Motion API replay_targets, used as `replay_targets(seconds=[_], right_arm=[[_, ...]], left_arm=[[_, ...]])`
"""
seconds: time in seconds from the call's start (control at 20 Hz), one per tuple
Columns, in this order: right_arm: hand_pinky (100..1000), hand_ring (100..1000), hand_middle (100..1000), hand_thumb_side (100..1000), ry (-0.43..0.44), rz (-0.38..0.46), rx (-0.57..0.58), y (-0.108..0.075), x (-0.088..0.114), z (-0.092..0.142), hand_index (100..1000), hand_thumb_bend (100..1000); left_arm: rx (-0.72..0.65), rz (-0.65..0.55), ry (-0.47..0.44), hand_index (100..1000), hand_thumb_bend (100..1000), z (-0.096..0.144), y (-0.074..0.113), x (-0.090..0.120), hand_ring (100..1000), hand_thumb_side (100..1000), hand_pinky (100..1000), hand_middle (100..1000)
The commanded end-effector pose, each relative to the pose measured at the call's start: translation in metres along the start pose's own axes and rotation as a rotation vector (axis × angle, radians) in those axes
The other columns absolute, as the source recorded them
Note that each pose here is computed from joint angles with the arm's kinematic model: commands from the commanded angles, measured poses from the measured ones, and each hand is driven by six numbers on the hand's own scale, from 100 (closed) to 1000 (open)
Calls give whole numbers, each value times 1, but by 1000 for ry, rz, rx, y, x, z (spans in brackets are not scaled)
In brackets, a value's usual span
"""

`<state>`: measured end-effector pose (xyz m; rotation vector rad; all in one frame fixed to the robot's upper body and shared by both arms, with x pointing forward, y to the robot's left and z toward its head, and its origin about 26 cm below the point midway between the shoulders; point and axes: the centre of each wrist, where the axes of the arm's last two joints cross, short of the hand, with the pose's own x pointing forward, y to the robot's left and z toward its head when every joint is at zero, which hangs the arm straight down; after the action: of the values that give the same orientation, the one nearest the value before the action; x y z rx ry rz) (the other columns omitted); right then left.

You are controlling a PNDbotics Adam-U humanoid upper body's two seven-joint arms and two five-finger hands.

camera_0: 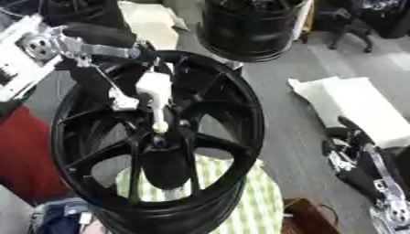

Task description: Pull the pin out of the wheel hub.

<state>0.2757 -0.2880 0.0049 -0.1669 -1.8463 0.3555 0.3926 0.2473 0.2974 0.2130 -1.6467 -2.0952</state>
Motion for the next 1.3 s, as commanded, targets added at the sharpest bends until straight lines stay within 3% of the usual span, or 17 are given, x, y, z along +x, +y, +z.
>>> replay_targets(seconds=[0.05,0.3,0.5,0.6,0.75,0.85,0.9,1.05,1.15,1.3], right_arm=[[699,839,746,389,-12,23,-13,-10,3,-1,952,242],[699,839,746,390,-12,26,-26,-12,3,-1,952,241],[699,839,746,390,-16,28,-33,-12,4,-2,952,241],[699,839,746,391,-18,28,-35,-12,4,-3,952,240],[699,839,745,392,-18,26,-38,-12,4,-3,952,241],[699,839,745,391,-15,26,-42,-13,4,-3,952,241],[699,839,745,390,-15,26,-44,-13,4,-3,952,241],[699,839,745,391,-17,24,-47,-13,4,-3,952,239],[699,839,745,391,-17,23,-50,-13,4,-3,952,239],[699,839,745,393,-20,21,-48,-12,5,-4,952,238]], left_arm=[[-42,-114,38,606,100,54,24,-1,422,416,567,413],[12,-7,250,617,100,131,8,-16,425,381,577,419],[30,132,428,667,100,179,-36,-37,463,301,600,465],[33,197,503,729,100,192,-63,-47,517,258,639,530],[21,273,611,859,100,203,-107,-57,658,172,729,695],[17,316,682,908,110,208,-135,-61,729,249,772,764],[25,330,717,933,255,210,-146,-62,766,332,804,803],[89,354,814,967,524,213,-173,-62,816,499,848,860],[169,359,884,974,596,215,-187,-59,828,583,862,873],[276,350,973,979,594,212,-205,-53,830,634,864,871]])
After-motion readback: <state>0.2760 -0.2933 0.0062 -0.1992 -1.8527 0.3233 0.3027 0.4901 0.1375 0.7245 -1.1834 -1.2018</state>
